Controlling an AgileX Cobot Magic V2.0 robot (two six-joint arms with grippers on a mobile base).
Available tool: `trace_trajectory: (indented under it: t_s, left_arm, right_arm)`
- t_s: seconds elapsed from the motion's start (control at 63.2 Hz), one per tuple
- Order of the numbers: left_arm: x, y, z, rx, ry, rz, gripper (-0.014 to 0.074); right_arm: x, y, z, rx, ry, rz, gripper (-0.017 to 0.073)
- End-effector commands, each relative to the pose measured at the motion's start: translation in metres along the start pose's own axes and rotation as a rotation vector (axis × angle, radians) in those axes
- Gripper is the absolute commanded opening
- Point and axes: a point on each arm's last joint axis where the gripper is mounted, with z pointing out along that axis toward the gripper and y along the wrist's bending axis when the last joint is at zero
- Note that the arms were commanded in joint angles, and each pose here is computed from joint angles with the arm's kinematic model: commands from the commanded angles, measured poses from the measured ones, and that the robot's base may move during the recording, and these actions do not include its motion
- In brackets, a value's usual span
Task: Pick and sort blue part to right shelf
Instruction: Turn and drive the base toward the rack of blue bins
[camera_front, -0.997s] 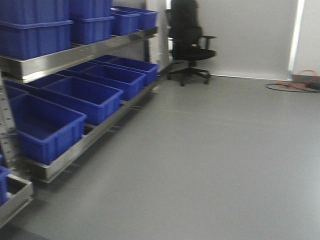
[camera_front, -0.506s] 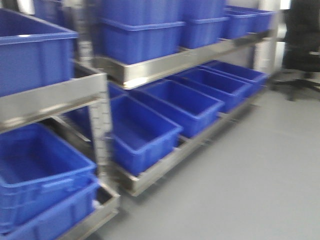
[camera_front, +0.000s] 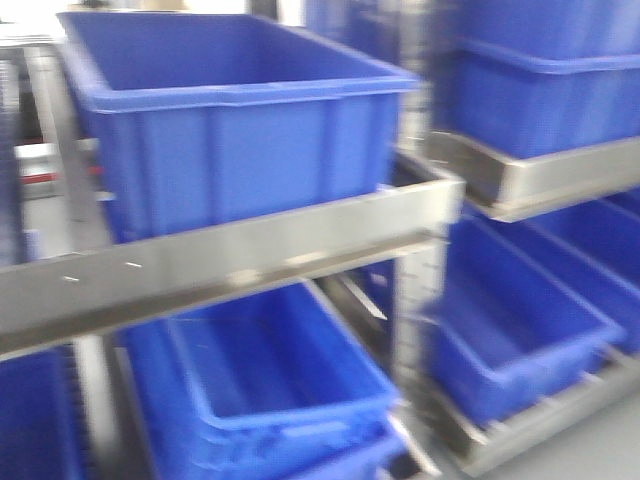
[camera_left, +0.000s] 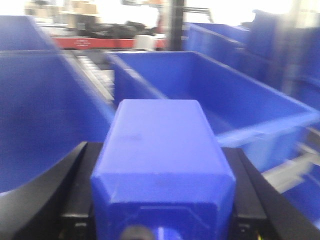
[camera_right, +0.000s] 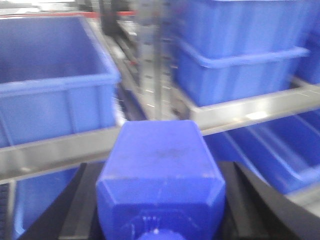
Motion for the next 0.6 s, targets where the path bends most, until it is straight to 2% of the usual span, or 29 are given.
trace_trajectory:
  t_s: [0.0, 0.585]
  left_arm:
    - [-0.0175, 0.0004, -0.0008, -0.009, -0.109, -0.006, 0.0281]
    - [-0.0175, 0.0004, -0.0008, -0.009, -0.109, -0.006, 0.0281]
  right_arm:
    - [-0.0171, 0.0009, -0.0019, -0.002, -0.112, -0.013, 0.0447]
    - [-0.0171, 0.0009, -0.0019, -0.002, -0.112, -0.013, 0.0447]
